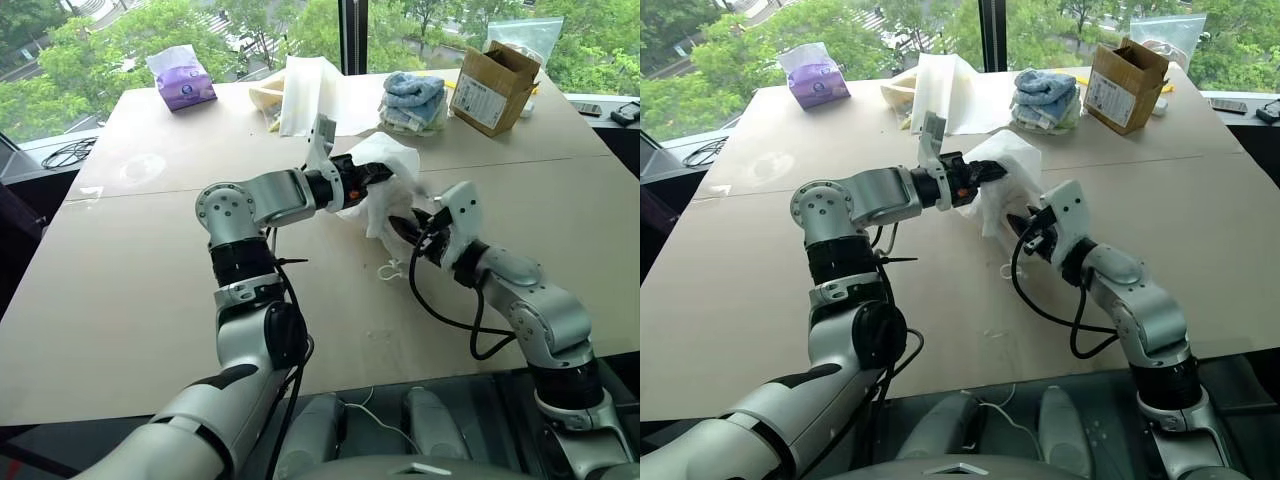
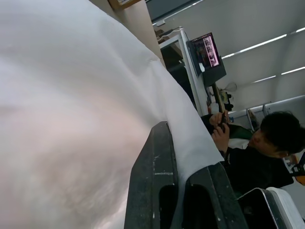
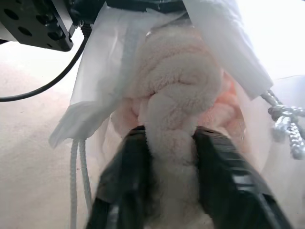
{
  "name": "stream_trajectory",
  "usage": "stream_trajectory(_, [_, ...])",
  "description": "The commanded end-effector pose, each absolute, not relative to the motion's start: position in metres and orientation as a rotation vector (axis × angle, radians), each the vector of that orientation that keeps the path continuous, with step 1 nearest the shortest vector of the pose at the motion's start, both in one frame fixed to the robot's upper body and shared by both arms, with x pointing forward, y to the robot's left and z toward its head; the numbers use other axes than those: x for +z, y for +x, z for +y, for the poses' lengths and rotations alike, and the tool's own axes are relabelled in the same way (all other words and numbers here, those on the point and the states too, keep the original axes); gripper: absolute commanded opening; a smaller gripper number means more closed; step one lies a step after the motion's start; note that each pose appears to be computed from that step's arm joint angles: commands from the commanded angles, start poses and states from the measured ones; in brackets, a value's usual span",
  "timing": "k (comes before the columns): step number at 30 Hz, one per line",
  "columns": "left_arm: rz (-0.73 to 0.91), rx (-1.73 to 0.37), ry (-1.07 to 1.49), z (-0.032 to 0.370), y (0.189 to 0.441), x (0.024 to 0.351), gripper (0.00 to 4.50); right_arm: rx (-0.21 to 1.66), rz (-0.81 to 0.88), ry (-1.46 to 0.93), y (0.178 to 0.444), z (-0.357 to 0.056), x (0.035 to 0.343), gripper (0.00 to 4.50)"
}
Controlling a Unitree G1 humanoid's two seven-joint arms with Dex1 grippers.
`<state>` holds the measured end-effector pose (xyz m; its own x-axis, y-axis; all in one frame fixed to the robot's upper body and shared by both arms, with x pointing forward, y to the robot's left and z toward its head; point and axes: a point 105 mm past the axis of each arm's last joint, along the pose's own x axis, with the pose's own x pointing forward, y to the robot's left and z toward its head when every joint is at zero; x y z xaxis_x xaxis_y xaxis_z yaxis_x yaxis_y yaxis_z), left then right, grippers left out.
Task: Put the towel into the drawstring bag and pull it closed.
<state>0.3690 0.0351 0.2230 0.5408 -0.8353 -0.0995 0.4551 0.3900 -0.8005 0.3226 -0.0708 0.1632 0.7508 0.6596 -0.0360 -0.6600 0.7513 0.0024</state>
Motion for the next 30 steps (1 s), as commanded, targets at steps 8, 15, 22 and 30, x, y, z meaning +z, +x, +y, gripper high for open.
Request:
stream_trajectory(8, [0.525,-0.985,-0.783,0.019,0.357,0.242,0.00,0.619,0.044,0.173,0.367,-0.052,0.182,0.06])
stream_trajectory(15, [0.517,-0.979,-0.798,0.018,0.358,0.243,0.00,0.504,-0.041,0.344,0.392,-0.049,0.204,0.06])
stream_trajectory(22, [0.501,-0.913,-0.777,0.025,0.368,0.243,0.00,0.640,-0.143,0.279,0.355,-0.057,0.216,2.38])
stream_trajectory(30, [0.467,-0.854,-0.751,0.032,0.380,0.241,0.00,0.903,-0.032,-0.029,0.289,-0.077,0.201,3.70])
